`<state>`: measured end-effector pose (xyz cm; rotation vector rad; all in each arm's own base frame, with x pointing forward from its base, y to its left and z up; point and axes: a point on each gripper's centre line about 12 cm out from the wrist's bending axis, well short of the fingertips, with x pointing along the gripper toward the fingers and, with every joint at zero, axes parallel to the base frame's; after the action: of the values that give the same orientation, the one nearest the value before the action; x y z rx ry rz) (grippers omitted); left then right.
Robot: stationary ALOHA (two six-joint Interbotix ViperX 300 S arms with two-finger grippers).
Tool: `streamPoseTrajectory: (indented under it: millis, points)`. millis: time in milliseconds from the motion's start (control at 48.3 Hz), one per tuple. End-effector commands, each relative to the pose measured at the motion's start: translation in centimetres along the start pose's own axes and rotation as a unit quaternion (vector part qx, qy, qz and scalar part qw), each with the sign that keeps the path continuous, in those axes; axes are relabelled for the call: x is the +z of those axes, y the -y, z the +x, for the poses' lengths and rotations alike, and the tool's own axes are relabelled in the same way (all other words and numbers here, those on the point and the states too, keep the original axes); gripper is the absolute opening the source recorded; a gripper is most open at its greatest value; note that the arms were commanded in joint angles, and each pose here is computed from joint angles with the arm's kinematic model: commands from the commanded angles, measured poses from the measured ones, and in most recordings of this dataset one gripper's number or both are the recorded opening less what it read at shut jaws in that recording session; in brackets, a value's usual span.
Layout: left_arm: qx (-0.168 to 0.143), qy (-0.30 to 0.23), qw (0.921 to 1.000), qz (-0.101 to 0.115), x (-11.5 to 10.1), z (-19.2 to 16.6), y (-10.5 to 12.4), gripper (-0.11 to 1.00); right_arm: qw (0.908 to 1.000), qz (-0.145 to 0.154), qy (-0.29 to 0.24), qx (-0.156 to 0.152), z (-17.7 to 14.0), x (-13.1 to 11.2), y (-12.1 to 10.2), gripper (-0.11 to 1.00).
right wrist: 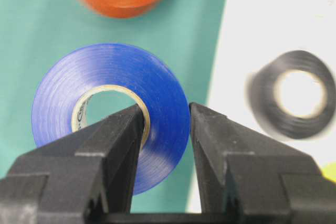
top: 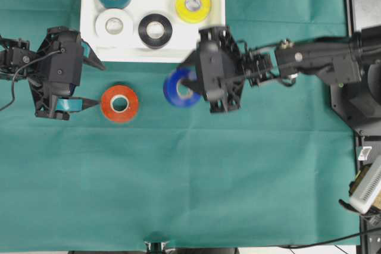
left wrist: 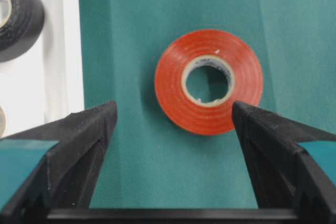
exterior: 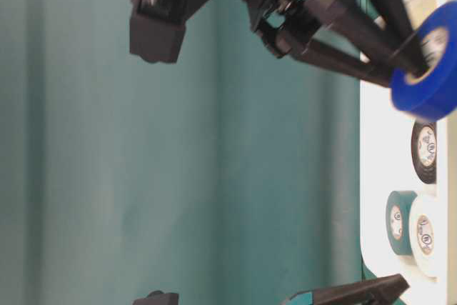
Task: Put the tape alternately from left to right into the white case.
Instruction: 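Grasp the blue roll and carry it into the tray with the right gripper, then release the blue roll beside the yellow roll and withdraw the right gripper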
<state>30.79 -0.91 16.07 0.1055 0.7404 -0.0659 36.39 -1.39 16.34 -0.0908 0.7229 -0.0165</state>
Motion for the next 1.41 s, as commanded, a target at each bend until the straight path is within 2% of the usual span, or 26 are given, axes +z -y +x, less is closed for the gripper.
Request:
streamPoseTrajectory:
  millis: [0,248,476,704,1387]
  points:
    - [0.001,0.018,0.9998,0.001,1.0,-0.4,0.0,0.89,0.9994,0.011,0.025,-0.019,-0.8,1.5,1.9,0.02]
    - [0.001,0.018,0.9998,0.001,1.0,-0.4,0.0,0.89,0.9964,0.041,0.014,-0.073,-0.9,0.4,6.9,0.02]
    - [0.001,0.018,0.9998,0.001,1.0,-0.4,0.0,0.89,0.9931,0.059,-0.002,-0.101,-0.7,-0.9,9.7,0.02]
    - [0.001,0.018,0.9998,0.001,1.0,-0.4,0.0,0.89,0.9918,0.064,-0.017,-0.110,-0.2,-1.9,10.7,0.02]
    - [0.001,0.021,0.9998,0.000,1.3,-0.4,0.0,0.89,0.9915,0.068,-0.022,-0.109,-0.2,-2.3,10.6,0.02]
